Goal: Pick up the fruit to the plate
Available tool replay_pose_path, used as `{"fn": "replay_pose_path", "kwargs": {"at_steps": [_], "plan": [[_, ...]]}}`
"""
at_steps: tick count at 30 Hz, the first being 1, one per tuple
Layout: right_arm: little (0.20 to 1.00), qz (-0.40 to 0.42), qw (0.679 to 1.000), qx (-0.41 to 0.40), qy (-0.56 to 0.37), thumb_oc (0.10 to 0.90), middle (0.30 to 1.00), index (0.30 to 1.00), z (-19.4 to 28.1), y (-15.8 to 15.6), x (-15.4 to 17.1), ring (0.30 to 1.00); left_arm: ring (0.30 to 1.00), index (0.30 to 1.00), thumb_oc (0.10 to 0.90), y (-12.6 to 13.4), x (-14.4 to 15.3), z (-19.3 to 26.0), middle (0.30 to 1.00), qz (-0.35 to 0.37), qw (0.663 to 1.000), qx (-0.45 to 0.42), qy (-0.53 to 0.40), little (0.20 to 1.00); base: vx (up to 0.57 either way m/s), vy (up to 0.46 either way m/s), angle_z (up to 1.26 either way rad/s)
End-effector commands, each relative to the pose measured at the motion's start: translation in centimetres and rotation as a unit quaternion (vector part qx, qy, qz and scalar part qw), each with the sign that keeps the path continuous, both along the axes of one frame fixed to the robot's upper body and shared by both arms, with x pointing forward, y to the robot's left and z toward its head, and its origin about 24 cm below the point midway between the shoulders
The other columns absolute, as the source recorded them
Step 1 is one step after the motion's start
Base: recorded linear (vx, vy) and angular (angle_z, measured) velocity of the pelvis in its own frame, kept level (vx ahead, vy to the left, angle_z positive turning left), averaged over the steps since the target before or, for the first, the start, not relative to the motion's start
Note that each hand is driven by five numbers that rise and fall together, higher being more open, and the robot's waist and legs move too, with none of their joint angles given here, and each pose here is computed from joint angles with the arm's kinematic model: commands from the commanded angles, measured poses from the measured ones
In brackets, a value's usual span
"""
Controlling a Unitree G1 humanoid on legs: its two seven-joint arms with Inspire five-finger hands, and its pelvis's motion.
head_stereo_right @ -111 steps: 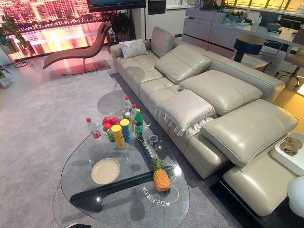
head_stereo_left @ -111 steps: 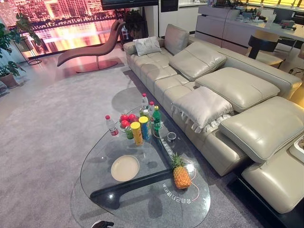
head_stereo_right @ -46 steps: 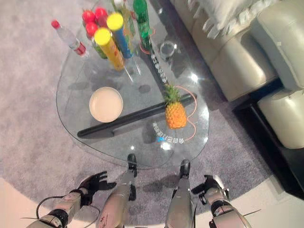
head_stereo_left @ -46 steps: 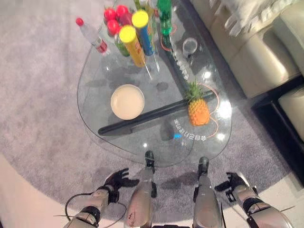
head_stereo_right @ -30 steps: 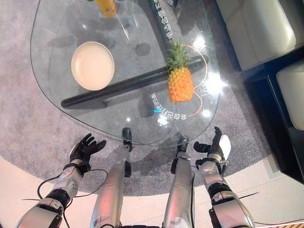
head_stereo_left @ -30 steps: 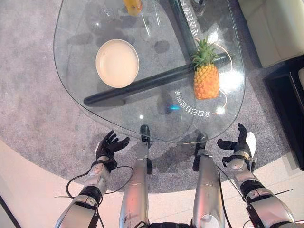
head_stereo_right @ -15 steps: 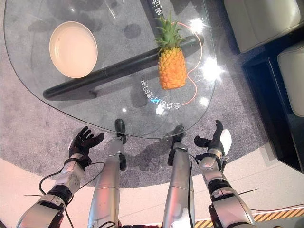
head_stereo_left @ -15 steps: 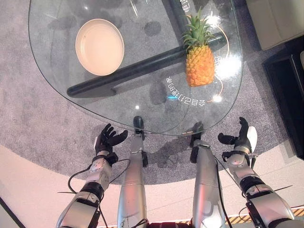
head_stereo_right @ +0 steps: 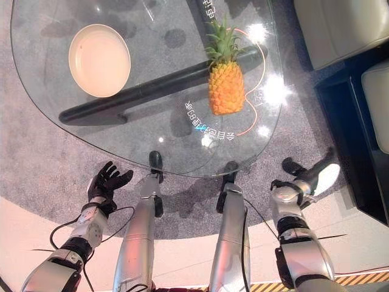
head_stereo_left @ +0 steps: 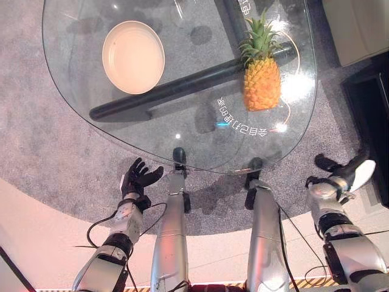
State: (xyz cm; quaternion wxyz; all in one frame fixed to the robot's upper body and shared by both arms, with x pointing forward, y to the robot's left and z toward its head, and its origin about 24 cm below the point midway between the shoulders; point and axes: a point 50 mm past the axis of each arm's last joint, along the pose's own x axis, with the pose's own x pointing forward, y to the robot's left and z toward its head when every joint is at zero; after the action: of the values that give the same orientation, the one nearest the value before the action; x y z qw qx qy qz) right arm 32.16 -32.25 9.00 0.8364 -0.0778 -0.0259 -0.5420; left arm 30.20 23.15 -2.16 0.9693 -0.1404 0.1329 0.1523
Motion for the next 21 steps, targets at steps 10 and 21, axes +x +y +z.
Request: {"fn": "replay_pose_path", "kwargs": {"at_steps": [10, 21], "plan": [[0.9, 0.034, 0.941, -0.194, -0.275, 0.8, 0.9, 0.9, 12.6, 4.4, -0.5, 0.9, 0.9, 0.9, 0.8, 1.9, -1.1, -0.2, 0.9, 0.045, 0.999, 0.013, -0.004, 0.9, -0.01, 0.042, 0.0], [0.9, 0.268, 0.858, -0.326, -0.293, 0.8, 0.9, 0.9, 14.5, 13.3, -2.0, 0.9, 0.9, 0.9, 0.8, 1.2, -2.1, -1.2, 0.9, 0.046, 0.999, -0.004, -0.004, 0.9, -0.01, 0.042, 0.0]]}}
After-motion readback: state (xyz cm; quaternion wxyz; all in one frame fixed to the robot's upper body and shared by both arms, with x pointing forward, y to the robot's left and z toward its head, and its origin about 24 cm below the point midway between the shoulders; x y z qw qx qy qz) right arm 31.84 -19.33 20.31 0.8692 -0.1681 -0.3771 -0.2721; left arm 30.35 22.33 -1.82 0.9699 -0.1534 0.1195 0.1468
